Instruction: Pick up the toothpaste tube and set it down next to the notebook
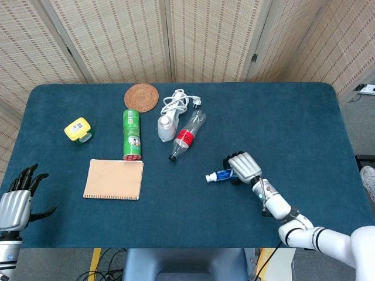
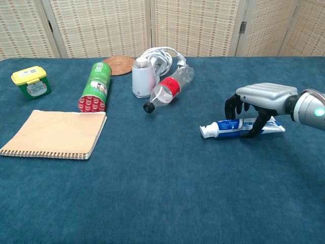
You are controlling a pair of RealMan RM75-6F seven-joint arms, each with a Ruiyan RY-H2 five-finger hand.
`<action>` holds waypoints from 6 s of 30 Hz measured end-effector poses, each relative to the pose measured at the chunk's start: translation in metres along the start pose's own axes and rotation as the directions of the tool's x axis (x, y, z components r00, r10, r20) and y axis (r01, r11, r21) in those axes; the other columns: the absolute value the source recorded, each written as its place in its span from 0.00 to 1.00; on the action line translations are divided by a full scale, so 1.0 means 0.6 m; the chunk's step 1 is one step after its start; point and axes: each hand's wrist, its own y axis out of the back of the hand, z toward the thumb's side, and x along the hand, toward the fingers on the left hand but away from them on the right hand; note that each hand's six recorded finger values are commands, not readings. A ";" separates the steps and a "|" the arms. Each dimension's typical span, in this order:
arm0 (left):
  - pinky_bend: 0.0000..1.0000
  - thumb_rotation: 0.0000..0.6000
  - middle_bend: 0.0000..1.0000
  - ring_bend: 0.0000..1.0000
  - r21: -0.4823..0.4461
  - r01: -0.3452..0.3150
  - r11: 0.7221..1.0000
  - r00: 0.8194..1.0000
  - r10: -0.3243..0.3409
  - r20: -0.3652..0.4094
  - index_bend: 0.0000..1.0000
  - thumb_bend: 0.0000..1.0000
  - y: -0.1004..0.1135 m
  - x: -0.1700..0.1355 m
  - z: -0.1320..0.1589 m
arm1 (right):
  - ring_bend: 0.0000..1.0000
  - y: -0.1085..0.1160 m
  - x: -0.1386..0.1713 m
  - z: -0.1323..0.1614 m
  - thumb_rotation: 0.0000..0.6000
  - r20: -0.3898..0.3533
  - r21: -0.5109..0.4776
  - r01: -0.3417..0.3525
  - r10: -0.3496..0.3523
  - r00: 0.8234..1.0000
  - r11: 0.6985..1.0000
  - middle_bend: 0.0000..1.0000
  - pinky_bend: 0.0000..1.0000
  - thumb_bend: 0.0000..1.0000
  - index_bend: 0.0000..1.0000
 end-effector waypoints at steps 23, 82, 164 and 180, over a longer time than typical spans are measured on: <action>0.18 1.00 0.07 0.04 -0.039 -0.014 0.999 0.996 0.017 0.090 0.24 0.06 0.018 0.039 0.035 | 0.58 0.035 0.017 0.013 1.00 -0.034 -0.164 0.101 -0.108 0.994 0.981 0.63 0.64 0.57 0.71; 0.15 0.00 0.04 0.00 -0.672 0.337 0.660 0.861 0.073 0.504 0.03 0.01 0.041 0.154 0.308 | 0.59 0.168 -0.036 0.364 1.00 -0.342 -0.755 -0.063 -0.311 0.887 0.652 0.64 0.65 0.53 0.72; 0.14 0.00 0.00 0.00 -0.500 0.275 0.821 0.846 0.039 0.531 0.00 0.00 0.004 0.160 0.282 | 0.58 0.147 -0.071 0.285 1.00 -0.262 -0.445 -0.115 -0.006 0.965 0.888 0.61 0.65 0.48 0.72; 0.14 0.00 0.00 0.00 -0.481 0.275 0.833 0.873 -0.006 0.488 0.00 0.00 -0.016 0.157 0.251 | 0.21 0.106 -0.086 0.234 1.00 -0.175 -0.250 -0.130 0.087 0.981 0.959 0.25 0.36 0.40 0.21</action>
